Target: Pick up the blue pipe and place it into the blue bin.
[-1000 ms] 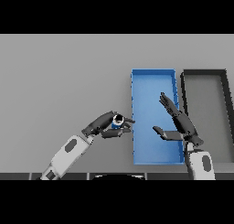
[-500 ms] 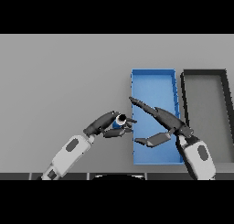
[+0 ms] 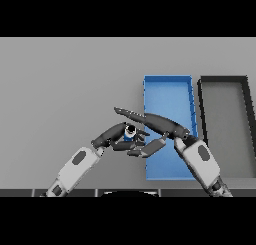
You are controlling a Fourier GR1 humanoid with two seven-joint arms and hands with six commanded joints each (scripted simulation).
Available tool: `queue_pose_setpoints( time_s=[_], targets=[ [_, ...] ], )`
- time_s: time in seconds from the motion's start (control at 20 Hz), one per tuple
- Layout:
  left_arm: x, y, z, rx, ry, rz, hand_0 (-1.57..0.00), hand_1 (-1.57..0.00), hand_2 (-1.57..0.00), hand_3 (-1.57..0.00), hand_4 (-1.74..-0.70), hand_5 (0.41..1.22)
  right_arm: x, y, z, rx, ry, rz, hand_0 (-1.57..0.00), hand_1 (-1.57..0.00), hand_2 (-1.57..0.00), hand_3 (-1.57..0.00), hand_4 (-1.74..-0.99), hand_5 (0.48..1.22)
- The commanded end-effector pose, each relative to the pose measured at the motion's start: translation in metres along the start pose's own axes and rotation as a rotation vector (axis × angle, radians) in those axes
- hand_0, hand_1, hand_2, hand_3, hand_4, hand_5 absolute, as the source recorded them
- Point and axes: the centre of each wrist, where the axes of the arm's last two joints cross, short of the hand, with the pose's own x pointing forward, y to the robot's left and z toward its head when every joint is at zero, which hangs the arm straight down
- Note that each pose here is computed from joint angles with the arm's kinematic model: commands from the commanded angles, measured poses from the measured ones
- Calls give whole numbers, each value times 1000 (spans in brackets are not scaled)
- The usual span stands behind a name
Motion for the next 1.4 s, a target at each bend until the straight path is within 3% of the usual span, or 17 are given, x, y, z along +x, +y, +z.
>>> queue_pose_setpoints(
  time_s=[0.0,0.25,0.3,0.35,0.45,0.5,0.55,0.6,0.7,0.85,0.95,1.05,1.15,1.2,1.25,1.35],
  targets=[
    [2,3,-3,6,2,-1,-1571,-1571,-1571,-1517,-1731,1221,0,1,-8,8,4,-5,1,1,1,1,-1225,515],
    [0,6,0,-11,15,27,-1571,-1571,-1571,-1474,-1720,1221,-5,-2,-34,62,0,-13,-14,-36,-68,-11,-1241,516],
    [1,5,1,-22,4,29,-1571,-1567,-1571,-1395,-1717,1221,-6,-2,-39,81,-2,-15,-54,-83,-115,-43,-1268,519],
    [2,8,-1,-20,-26,-12,-1496,-1393,-1367,-1150,-1630,1221,-7,-2,-42,100,1,-17,-138,-166,-193,-106,-1308,523],
    [4,6,-3,-25,53,-128,-993,-895,-875,-736,-1587,1221,-4,1,-48,135,-1,-13,-478,-500,-500,-375,-1390,538],
    [8,6,-3,-9,40,-139,-879,-828,-796,-667,-1611,1221,-2,2,-50,144,-34,-15,-697,-714,-714,-562,-1453,551],
    [9,4,2,-13,47,-135,-895,-867,-845,-656,-1637,1221,-2,1,-50,158,-47,-27,-872,-886,-886,-701,-1503,573],
    [10,6,-3,4,21,-107,-1030,-1008,-990,-623,-1658,1192,-6,4,-53,165,-27,-50,-1012,-1023,-1023,-828,-1541,604],
    [5,5,2,18,-27,-34,-1225,-1211,-1199,-525,-1688,1203,-7,5,-55,155,-1,-89,-1213,-1220,-1220,-1096,-1492,706],
    [7,5,1,23,-37,3,-1394,-1386,-1381,-550,-1714,1212,-7,6,-54,126,-42,-72,-1388,-1391,-1391,-1328,-1458,957],
    [8,3,0,10,-32,-11,-1458,-1453,-1449,-591,-1724,1215,-6,10,-50,127,-75,-41,-1454,-1456,-1456,-1415,-1459,1052],
    [5,3,0,9,-37,-32,-1498,-1453,-1493,-527,-1730,1217,-6,13,-53,122,-64,-21,-1496,-1497,-1497,-1471,-1469,1113],
    [6,6,2,-2,-36,-51,-1499,-1356,-1521,-505,-1734,1219,-7,13,-53,128,-61,-42,-1523,-1524,-1524,-1507,-1473,1152],
    [7,4,-2,-12,-45,-58,-1426,-1220,-1350,-531,-1637,1219,-7,12,-50,134,-78,-61,-1533,-1533,-1533,-1520,-1474,1166],
    [5,7,-1,-26,-51,-73,-1407,-1190,-1242,-518,-1544,1219,-6,11,-48,130,-78,-56,-1540,-1541,-1541,-1530,-1477,1177],
    [4,8,2,-58,-24,-89,-979,-802,-819,-332,-1343,1220,-5,14,-50,138,-72,-42,-1551,-1552,-1552,-1545,-1480,1193]
  ],
)
